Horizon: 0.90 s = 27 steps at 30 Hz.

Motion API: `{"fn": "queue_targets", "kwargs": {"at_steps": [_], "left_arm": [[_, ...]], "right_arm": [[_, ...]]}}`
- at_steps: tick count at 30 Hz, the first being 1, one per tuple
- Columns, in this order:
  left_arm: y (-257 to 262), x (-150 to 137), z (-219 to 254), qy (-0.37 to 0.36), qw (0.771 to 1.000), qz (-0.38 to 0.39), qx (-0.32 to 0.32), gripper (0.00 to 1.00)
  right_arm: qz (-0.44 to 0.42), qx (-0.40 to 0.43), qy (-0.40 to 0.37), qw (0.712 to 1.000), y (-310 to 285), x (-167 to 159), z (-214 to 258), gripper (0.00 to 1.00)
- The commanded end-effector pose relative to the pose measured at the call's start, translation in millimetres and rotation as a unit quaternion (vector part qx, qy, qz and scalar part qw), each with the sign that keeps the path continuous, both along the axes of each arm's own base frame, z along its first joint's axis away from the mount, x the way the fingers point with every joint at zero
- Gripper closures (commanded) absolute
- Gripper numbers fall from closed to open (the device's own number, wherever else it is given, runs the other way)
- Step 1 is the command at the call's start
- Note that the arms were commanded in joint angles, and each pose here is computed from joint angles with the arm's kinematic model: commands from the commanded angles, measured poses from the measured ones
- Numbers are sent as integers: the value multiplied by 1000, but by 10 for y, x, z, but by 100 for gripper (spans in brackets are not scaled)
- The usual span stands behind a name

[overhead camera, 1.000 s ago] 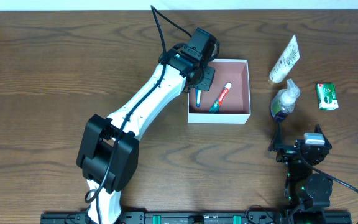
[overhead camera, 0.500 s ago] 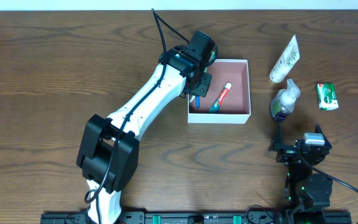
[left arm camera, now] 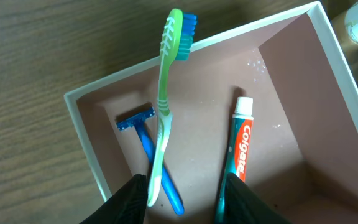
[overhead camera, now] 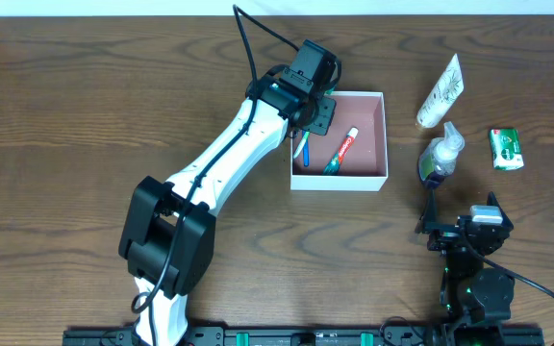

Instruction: Pack container

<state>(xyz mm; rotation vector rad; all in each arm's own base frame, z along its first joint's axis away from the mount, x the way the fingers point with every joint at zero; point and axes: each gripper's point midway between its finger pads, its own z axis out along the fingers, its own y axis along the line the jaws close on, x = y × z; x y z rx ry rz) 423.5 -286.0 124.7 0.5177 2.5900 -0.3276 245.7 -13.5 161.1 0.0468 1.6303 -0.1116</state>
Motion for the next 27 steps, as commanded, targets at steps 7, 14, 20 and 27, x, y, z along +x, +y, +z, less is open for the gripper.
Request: {"fn": "queue_targets", "kwargs": {"at_steps": [7, 14, 20, 27], "left_arm": [[-51, 127, -449, 1, 999, -34, 27, 53], [-28, 228, -510, -15, 999, -23, 38, 53], [20, 239, -680, -3, 998, -18, 52, 53], [21, 238, -712, -1, 998, -18, 54, 53]], "right_arm": [[8, -5, 1, 1000, 37, -1, -7, 1], [8, -5, 1, 1000, 37, -1, -7, 1], [8, -5, 1, 1000, 37, -1, -7, 1], [8, -5, 1, 1000, 37, -1, -7, 1]]}}
